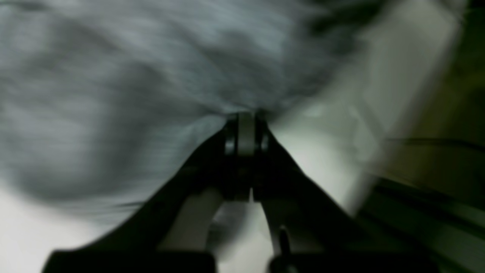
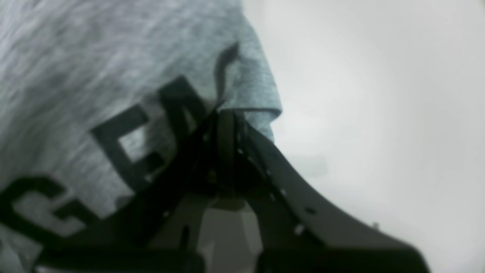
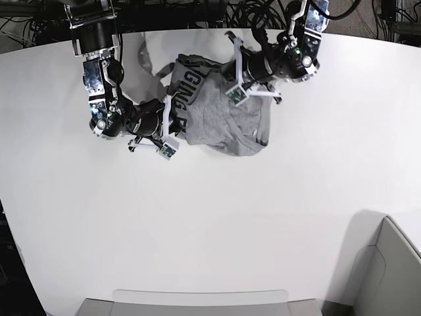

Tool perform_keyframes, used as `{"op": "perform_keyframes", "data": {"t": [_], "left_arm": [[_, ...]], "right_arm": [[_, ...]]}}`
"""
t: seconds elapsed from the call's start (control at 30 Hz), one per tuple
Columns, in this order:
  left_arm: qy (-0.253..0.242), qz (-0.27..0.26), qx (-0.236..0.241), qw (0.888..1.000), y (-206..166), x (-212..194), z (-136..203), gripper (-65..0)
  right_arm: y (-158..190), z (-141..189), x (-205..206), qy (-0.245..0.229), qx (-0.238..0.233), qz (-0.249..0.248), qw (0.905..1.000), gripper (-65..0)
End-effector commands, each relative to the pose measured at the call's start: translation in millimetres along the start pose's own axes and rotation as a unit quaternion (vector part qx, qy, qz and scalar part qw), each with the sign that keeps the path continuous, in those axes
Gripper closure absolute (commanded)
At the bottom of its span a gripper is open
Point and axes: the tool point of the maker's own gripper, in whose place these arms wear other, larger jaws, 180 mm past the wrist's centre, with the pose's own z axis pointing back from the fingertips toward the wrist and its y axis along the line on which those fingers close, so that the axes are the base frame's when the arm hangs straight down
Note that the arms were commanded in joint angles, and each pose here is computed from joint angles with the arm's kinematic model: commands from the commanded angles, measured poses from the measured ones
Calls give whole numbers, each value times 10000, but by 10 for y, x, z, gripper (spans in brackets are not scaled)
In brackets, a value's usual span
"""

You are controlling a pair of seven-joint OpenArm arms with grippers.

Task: Fold the T-shirt properly
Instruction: 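Press and tuck the bundle's edges with both grippers, then carry the bundle with the left gripper aside and release it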

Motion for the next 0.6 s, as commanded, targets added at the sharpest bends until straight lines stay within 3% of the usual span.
{"op": "perform_keyframes", "data": {"t": [0.0, 0.13, 0.3, 0.47, 0.57], "left_arm": [[-8, 87, 242, 9997, 166, -18, 54, 0], [-124, 407, 1043, 9936, 827, 7, 185, 0], [-285, 612, 1228, 9901, 1216, 174, 135, 0], [-496, 299, 1142, 9918, 1204, 514, 86, 0], [-660, 49, 1113, 9916, 1111, 691, 117, 0]], "right_arm": [[85, 11, -130, 245, 60, 141, 9996, 0], [348, 41, -250, 235, 188, 155, 9994, 0], [655, 86, -332, 166, 345, 146, 9992, 0], [915, 156, -109, -186, 441, 350, 9982, 0], [874, 308, 111, -575, 202, 353, 9975, 0]]}}
